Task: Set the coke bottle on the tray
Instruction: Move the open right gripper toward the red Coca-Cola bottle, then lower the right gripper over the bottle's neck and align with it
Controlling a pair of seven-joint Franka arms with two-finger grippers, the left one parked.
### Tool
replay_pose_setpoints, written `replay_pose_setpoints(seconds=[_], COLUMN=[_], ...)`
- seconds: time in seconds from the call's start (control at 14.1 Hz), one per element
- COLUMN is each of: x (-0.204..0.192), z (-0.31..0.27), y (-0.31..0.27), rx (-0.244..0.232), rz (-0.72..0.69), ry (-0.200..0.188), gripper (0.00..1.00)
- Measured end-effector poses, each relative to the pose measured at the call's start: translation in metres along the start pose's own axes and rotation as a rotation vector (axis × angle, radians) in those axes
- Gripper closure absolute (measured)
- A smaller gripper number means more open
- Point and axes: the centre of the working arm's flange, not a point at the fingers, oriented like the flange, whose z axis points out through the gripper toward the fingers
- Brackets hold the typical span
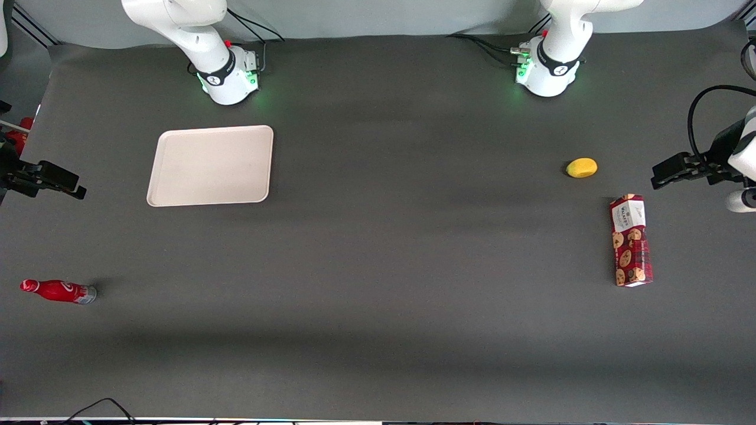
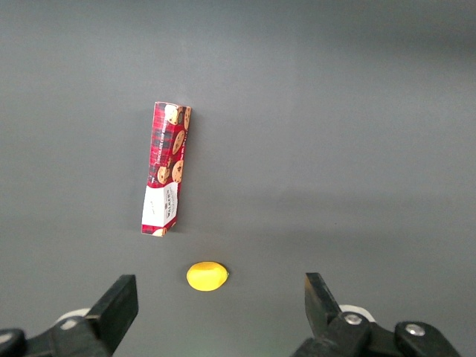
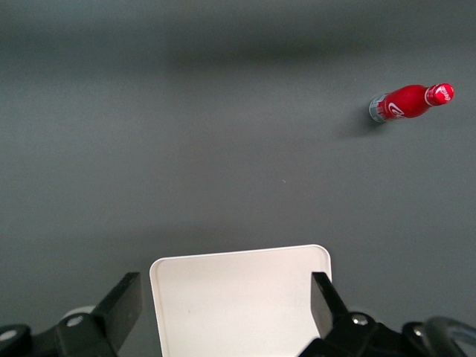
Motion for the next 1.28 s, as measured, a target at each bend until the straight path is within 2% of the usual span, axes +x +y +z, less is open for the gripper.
replay_pose_setpoints(seconds=[0.21, 0.57, 0.71, 0.85, 0.92, 1.13, 1.28], x=[-0.001, -0.006, 0.005, 0.038, 0.048, 0.079, 0.092], z=[-0.001, -0.002, 0.016, 0.056, 0.068, 0.101, 0.126], y=[0.014, 0.119, 0.153, 0.188, 0.198, 0.222, 0.231], rx=[-0.002, -0.015, -0.033, -0.042, -0.048, -0.104, -0.101], rz=[0.024, 0.176, 0.157, 0.143, 0.145, 0.130, 0.139], ry=[-0.002, 0.006, -0.006, -0.009, -0.005, 0.043, 0.060], gripper=[0.00, 0.00, 0.00, 0.00, 0.00, 0.00, 0.00])
